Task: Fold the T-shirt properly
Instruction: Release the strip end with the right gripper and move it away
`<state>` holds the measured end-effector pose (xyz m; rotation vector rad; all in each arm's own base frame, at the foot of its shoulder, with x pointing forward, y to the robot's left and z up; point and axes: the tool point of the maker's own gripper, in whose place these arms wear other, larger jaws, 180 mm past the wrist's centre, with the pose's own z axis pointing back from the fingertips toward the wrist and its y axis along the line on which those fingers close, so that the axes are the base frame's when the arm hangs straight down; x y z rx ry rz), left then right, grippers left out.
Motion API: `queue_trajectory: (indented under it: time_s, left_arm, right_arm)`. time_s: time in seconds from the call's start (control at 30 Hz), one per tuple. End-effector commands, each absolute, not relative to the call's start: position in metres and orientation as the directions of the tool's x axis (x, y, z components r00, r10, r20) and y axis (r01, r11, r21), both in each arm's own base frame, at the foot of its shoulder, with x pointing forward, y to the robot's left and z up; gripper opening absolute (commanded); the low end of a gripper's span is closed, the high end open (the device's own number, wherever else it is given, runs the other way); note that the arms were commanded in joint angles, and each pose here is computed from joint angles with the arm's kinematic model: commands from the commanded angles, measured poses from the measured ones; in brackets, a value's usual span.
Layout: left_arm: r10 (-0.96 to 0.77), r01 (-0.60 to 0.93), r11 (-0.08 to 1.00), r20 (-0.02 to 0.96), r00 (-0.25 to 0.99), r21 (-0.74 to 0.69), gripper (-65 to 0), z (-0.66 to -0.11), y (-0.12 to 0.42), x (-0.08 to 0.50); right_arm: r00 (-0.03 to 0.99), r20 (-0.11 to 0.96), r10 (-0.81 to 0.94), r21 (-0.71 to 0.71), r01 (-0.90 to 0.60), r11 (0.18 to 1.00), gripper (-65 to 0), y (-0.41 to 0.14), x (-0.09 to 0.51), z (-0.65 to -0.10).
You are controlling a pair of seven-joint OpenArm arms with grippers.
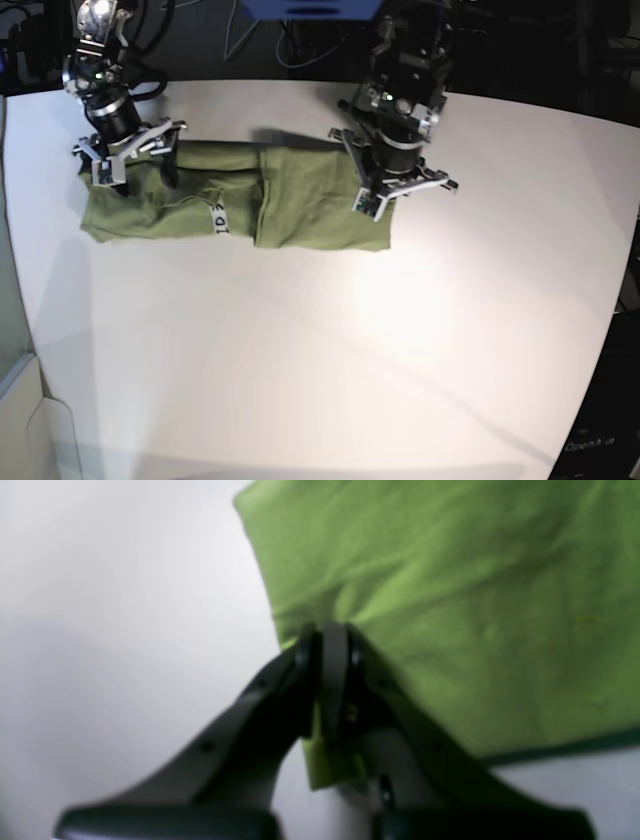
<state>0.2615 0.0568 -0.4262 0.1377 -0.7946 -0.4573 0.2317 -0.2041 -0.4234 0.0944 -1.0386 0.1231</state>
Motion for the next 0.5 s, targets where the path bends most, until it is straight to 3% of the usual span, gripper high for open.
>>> queue_trajectory:
  time_s: [0.0,0.27,0.47]
  left_arm:
    - [-0.436,0.332,0.898,0.677,0.593,0.288,-63.2,-0.419,0.055,0.266]
    - [-0.437,0.334,0.898,0.673,0.597,0.287,-63.2,-0.421,0.055,0.265]
    - [-0.437,0.335,0.898,0.671,0.599,0.286,-63.2,-0.422,0.055,0.263]
  right_arm:
    - [0.44,0.896,0.063,0.013,-0.168,0.986,-13.5,-0.203,0.239,-0.404]
    - [0.339,0.931,0.137,-0.063,-0.22,0.973,-16.4,-0.192,0.235,-0.354]
    - [0.346,0.927,0.146,-0.087,-0.179,0.98,-16.0,-0.215,0.242,-0.355]
